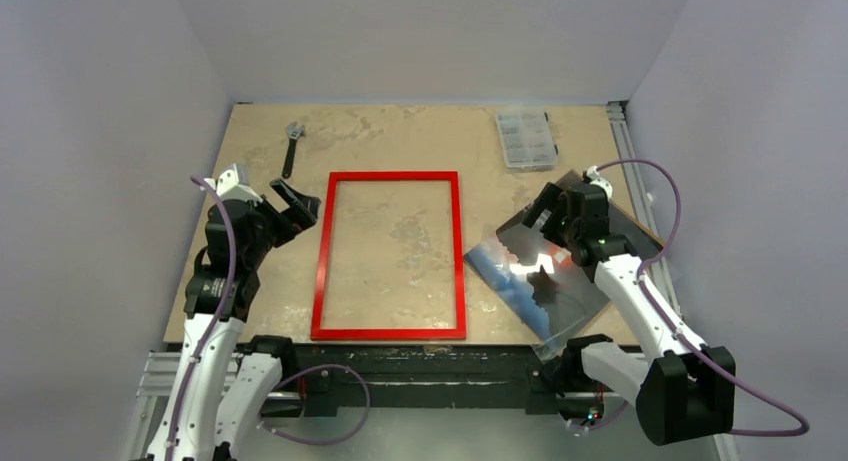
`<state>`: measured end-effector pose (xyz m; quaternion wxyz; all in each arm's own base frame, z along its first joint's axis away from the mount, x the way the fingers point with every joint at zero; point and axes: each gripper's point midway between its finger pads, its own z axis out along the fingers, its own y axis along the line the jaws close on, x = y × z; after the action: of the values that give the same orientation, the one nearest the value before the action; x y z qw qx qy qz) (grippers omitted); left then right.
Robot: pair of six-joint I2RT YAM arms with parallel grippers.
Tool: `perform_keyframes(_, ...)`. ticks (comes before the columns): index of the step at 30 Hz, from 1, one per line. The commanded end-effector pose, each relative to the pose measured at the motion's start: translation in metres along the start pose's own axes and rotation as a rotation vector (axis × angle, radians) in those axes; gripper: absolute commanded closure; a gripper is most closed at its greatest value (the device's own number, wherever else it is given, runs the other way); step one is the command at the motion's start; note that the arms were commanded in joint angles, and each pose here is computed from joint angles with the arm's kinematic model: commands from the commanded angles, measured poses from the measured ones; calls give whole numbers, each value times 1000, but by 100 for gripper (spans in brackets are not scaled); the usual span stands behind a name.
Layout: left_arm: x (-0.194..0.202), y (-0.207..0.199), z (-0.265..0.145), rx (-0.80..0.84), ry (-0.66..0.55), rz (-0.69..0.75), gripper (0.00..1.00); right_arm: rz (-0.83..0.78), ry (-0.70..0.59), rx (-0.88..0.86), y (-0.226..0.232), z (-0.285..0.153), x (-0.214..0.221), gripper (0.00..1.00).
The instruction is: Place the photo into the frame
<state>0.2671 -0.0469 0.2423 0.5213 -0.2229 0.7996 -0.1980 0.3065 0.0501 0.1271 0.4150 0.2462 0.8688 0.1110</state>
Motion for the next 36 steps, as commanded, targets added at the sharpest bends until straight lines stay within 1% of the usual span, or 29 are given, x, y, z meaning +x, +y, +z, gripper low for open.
perform_keyframes(1, -8, -15, -6, 73, -37, -51, 0, -15, 57, -47, 7, -9, 9, 1)
perform_keyframes(6, -3, -20, -10, 78, 28, -46, 0, -55, 80, -117, 14, -12, 17, 1)
perform_keyframes(10, 7, -25, -10, 119, 72, -12, 0, -89, 166, -156, 20, -11, 31, 1)
perform_keyframes(14, 20, -30, -4, 160, 146, -18, 0, -134, 253, -172, 22, -9, 47, 2)
perform_keyframes(17, 31, -37, 3, 184, 228, -27, 0, -173, 304, -189, 25, -10, 59, 9)
perform_keyframes(18, 33, -39, 7, 185, 259, -31, 0, -185, 327, -198, 28, -11, 65, 15)
perform_keyframes(20, 42, -46, 10, 196, 315, -31, 0, -208, 369, -202, 33, -14, 77, 18)
perform_keyframes(22, 49, -53, 9, 170, 357, 16, 0, -250, 396, -206, 41, -18, 88, 20)
perform_keyframes(24, 44, -56, 7, 111, 357, 83, 0, -280, 423, -226, 51, -23, 101, 22)
perform_keyframes(26, 39, -69, 0, 110, 362, 124, 0, -291, 450, -251, 59, -28, 111, 25)
perform_keyframes(28, 34, -85, -8, 151, 352, 139, 0, -310, 479, -274, 67, -33, 123, 28)
perform_keyframes(32, 13, -113, -29, 266, 284, 119, 0, -352, 543, -302, 80, -37, 148, 28)
perform_keyframes(36, -5, -127, -52, 341, 211, 82, 0, -399, 618, -313, 92, -36, 176, 28)
